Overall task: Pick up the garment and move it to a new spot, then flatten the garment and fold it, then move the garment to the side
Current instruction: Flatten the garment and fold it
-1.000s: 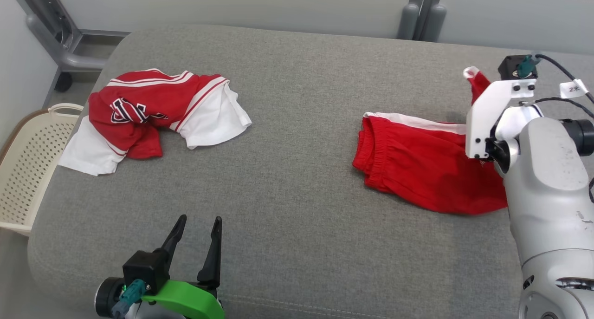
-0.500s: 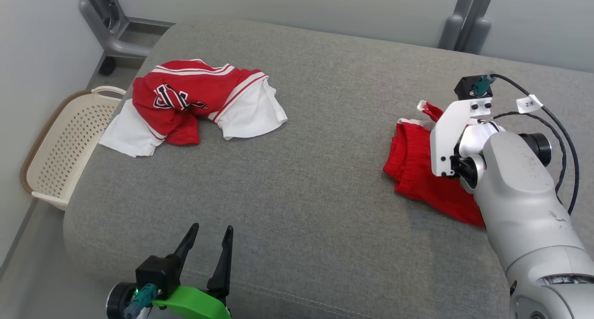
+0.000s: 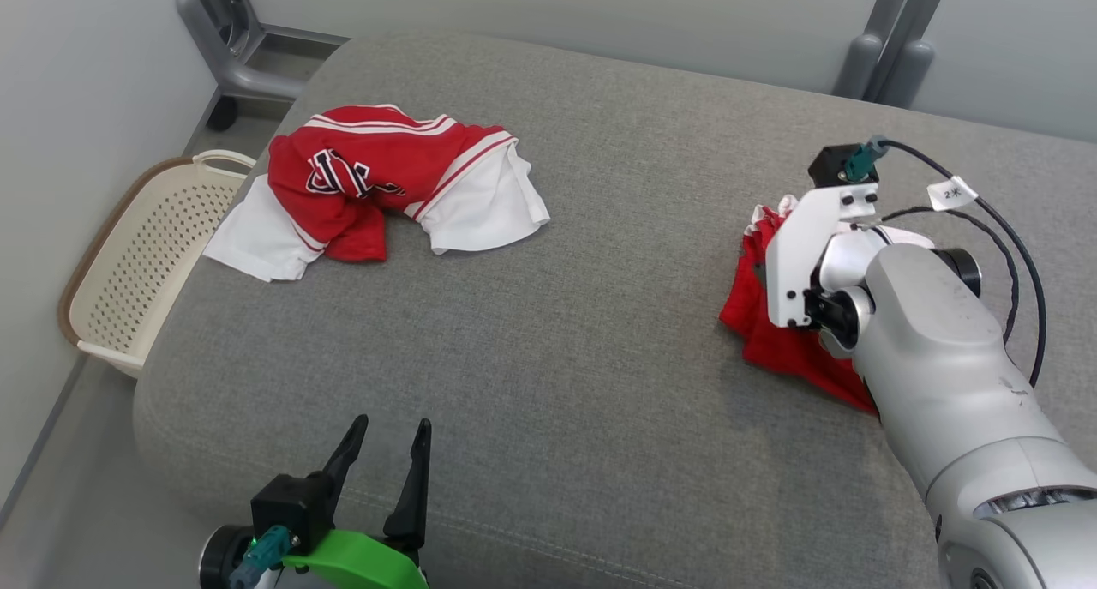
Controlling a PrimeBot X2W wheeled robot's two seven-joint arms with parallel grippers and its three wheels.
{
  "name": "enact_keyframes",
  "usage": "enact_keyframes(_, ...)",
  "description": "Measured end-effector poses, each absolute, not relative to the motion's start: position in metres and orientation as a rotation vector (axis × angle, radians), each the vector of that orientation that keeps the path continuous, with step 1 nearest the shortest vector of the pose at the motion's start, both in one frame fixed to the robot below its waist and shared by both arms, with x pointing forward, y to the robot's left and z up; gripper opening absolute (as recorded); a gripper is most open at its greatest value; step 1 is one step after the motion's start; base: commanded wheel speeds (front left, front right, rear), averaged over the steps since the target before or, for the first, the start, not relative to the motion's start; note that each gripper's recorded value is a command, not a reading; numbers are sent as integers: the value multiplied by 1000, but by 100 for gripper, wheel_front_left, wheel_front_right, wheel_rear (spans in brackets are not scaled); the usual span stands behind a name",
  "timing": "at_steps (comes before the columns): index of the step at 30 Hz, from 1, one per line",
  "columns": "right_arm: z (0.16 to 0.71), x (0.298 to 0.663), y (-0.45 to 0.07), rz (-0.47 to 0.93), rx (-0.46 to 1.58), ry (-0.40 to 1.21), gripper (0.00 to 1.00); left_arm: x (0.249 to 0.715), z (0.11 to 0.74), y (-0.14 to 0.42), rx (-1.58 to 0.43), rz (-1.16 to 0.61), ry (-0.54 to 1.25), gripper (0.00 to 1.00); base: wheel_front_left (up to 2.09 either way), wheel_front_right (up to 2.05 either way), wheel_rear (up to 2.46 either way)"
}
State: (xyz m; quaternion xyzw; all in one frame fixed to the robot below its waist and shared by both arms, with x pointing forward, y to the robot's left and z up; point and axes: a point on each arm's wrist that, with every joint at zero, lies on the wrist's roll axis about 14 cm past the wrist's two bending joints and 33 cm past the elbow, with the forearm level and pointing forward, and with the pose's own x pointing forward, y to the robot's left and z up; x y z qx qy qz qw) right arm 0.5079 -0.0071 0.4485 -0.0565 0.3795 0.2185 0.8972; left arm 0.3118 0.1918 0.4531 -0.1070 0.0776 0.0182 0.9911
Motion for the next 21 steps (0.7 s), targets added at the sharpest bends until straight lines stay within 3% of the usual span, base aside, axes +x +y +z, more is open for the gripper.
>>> enact_keyframes(10,507,526,2,486,-49,575,100,321,458,187,-208,13,140,100,0,0,0)
enact_keyframes(18,519,540,-90,288,-64,495,100,327,465,174,-206,-37,121,100,0,0,0)
enact_keyframes(19,515,538,-103,262,-64,502,96,328,465,172,-206,-42,120,100,0,0,0)
enact_keyframes(20,510,535,-114,238,-64,509,85,329,466,171,-205,-46,118,100,0,0,0)
enact_keyframes(21,503,532,-125,215,-61,521,62,329,467,170,-206,-51,115,100,0,0,0)
